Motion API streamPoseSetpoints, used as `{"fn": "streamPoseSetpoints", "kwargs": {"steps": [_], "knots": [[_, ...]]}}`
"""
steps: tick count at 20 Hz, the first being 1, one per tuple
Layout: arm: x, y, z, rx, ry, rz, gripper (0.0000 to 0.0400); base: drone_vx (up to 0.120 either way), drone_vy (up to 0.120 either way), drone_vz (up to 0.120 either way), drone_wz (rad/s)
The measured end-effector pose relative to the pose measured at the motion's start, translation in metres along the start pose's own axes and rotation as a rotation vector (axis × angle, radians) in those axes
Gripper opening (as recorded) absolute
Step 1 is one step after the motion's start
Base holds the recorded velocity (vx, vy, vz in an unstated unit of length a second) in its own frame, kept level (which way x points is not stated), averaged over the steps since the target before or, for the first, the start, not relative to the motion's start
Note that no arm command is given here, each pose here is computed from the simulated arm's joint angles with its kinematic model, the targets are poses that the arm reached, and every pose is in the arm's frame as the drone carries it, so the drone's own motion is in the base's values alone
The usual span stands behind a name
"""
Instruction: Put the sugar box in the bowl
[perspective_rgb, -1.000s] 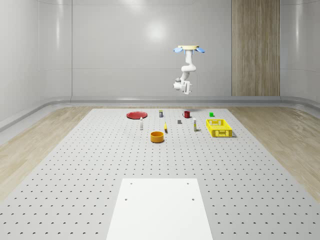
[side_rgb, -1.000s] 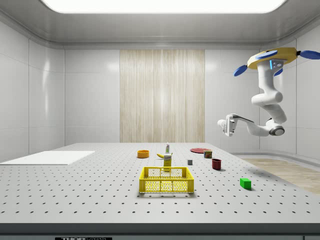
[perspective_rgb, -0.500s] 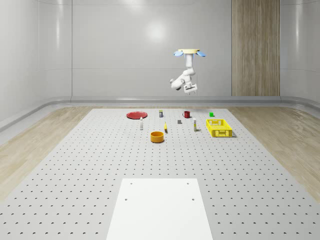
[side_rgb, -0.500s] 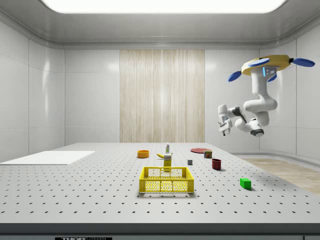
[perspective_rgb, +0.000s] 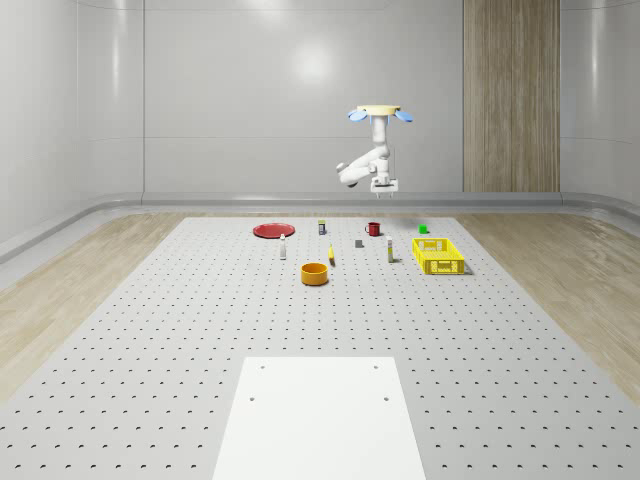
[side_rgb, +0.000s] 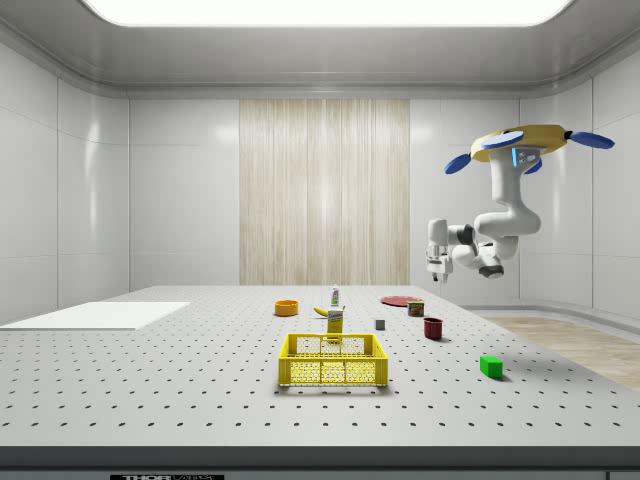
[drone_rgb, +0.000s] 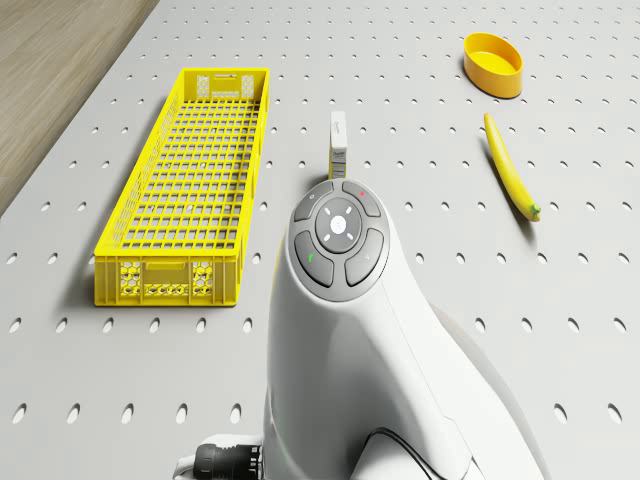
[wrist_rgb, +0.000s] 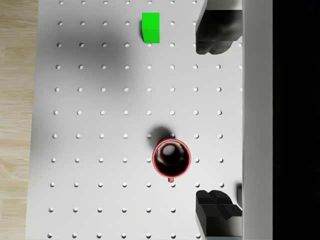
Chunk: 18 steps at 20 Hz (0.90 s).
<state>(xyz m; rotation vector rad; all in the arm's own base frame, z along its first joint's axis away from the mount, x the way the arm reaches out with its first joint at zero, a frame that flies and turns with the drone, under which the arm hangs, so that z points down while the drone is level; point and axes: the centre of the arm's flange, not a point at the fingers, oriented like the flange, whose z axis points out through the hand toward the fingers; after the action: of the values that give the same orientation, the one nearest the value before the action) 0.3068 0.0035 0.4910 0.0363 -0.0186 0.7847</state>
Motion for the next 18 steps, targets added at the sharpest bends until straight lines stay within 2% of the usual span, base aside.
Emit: {"fn": "streamPoseSetpoints", "kwargs": {"steps": [5, 10, 14, 18], "knots": [[-0.0016, -0.0016, -0.0001, -0.016, 0.017, 0.000, 0.0400, 0.120, 0.000, -0.120, 0.000], [-0.0023, -0.0022, -0.0001, -0.022, 0.024, -0.001, 0.0400, 0.120, 0.000, -0.008, 0.000], [-0.0025, -0.0024, -0.0001, -0.024, 0.026, -0.001, 0.0400, 0.120, 0.060, 0.000, 0.000], [-0.0026, -0.0025, -0.0001, -0.025, 0.027, -0.001, 0.0400, 0.120, 0.000, -0.110, 0.000]]}}
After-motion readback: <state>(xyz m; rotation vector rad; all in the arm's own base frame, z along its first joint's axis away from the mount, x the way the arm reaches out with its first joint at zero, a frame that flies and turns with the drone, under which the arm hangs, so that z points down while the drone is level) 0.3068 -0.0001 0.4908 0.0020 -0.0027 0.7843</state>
